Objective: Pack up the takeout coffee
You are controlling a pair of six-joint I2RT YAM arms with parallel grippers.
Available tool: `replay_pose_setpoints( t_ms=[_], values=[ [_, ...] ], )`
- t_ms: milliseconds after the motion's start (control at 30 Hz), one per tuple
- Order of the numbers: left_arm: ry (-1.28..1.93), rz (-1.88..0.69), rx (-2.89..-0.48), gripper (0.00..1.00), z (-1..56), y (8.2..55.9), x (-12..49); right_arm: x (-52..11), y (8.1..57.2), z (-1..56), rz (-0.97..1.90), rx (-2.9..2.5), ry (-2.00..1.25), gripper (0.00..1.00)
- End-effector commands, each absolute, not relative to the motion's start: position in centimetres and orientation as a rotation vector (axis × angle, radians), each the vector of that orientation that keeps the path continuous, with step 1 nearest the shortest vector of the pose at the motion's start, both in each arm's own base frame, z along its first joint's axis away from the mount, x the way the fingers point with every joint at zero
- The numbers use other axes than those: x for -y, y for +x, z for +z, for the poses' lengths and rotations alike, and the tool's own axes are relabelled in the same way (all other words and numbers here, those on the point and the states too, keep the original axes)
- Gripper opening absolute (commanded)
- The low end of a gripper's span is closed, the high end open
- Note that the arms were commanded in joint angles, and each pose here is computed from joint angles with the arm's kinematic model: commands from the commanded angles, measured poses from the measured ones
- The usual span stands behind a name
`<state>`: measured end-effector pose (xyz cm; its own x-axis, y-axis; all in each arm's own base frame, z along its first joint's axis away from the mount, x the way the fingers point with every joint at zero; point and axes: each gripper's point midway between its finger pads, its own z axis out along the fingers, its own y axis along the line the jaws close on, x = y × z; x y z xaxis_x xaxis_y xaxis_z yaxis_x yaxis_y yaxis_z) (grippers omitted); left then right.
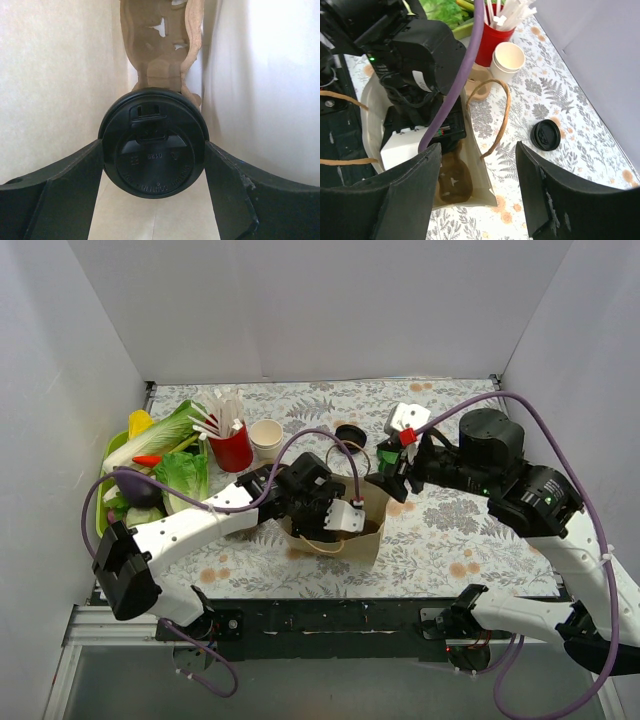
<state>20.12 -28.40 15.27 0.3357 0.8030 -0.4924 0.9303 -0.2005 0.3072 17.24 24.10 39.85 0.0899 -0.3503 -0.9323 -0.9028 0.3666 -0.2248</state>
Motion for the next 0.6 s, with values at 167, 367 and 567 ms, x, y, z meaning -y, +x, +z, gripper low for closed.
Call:
replay_pose_setpoints(
  t_ms=[167,367,567],
  values=[
    [2.091,-0.429,-1.681,0.0,14.2,17.7,27.4,-21.9,19.2,41.1,0.56,-1.504,-1.074,0.68],
    [2.079,-0.437,-1.69,0.0,13.5,17.4,27.3,-21.7,19.5,40.9,0.562,-1.506,-1.07,0.68],
    [2.091,-0.432,-1.723,0.0,12.1,17.3,26.9,-21.8,19.5,40.7,0.571,-1.506,-1.077,0.68]
  ],
)
